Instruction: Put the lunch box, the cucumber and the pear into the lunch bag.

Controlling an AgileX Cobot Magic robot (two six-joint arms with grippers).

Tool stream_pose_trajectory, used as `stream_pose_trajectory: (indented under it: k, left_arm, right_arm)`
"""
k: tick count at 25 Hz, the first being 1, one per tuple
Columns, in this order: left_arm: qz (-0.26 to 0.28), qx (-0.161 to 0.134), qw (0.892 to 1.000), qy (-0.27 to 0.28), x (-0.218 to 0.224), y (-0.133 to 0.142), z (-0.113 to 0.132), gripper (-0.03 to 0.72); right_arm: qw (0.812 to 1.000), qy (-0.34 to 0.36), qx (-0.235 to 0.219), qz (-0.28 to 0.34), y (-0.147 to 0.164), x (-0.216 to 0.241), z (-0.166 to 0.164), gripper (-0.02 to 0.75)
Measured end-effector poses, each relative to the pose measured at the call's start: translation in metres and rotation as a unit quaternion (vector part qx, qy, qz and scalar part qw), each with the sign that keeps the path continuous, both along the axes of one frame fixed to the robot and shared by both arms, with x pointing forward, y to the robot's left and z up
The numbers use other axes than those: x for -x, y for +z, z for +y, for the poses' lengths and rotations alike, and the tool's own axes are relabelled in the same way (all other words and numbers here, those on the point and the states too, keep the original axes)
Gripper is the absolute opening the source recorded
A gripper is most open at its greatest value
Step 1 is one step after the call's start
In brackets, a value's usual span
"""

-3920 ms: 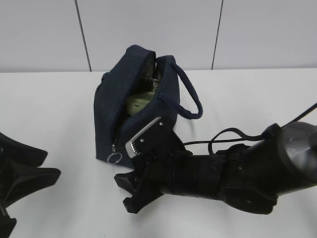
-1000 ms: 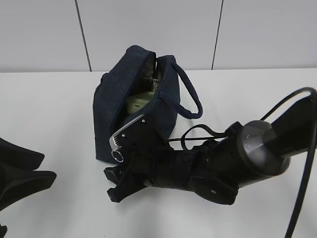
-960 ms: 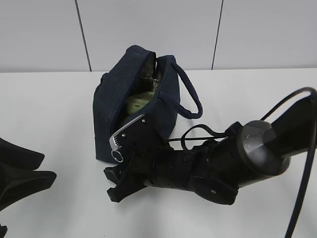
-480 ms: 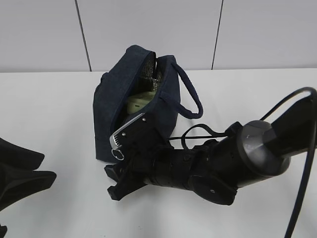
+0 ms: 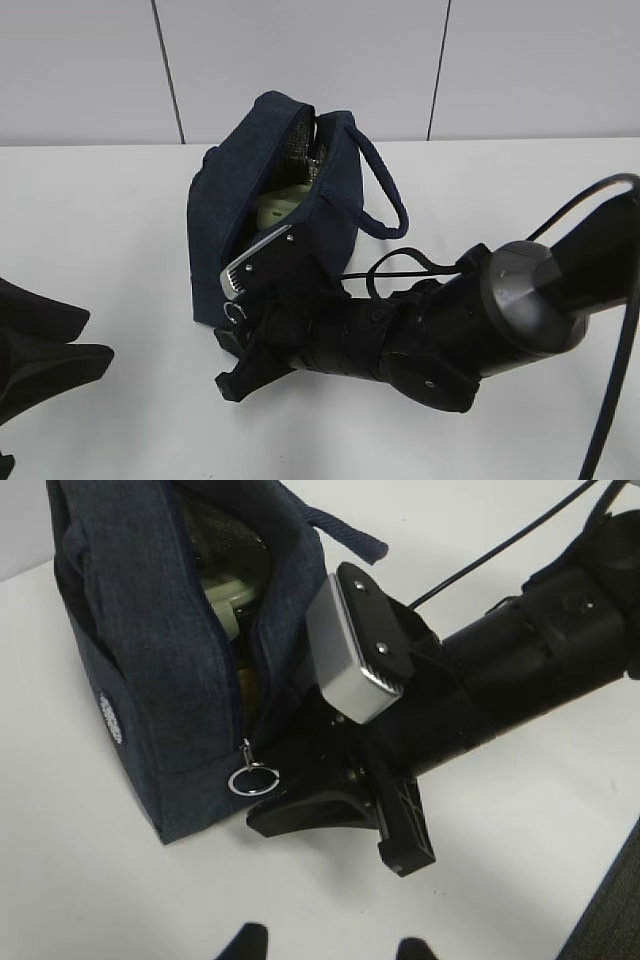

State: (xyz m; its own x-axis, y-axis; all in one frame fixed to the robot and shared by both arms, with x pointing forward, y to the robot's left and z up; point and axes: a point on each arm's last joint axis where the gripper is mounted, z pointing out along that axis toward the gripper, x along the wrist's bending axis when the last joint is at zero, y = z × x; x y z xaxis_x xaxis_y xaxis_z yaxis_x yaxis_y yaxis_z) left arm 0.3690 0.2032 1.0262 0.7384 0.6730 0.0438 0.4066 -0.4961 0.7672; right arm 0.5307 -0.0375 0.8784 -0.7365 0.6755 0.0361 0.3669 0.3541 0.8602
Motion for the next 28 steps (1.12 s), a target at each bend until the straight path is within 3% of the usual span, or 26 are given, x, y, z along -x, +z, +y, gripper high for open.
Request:
stream_pose_trajectory:
  k: [4,8,9,19,28]
  left_arm:
    - [0.0,0.0,1.0,0.0,0.0,0.0,0.0,0.242]
    - [0.0,0.0,1.0,0.0,0.0,0.0,0.0,0.242]
    - [0.0,0.0,1.0,0.0,0.0,0.0,0.0,0.242]
    - [-0.001,0.0,1.0,0.0,0.0,0.0,0.0,0.242]
    - [-0.018,0.007,1.0,0.01,-0.003,0.003,0.0,0.242]
  right_arm:
    - [1.0,-0.001,0.0,0.0,0.0,0.0,0.0,0.188]
    - [1.0,-0.008,-0.003,0.002,0.0,-0.001,-0.001,0.013]
    - [1.0,-0.009,-0.003,0.002,0.0,-0.001,-0.001,0.003]
    - [1.0,-0.013,0.022,0.011,0.008,0.0,-0.004,0.0]
    - [0.998,0.014,0.065,-0.013,0.044,0.007,-0.01,0.0]
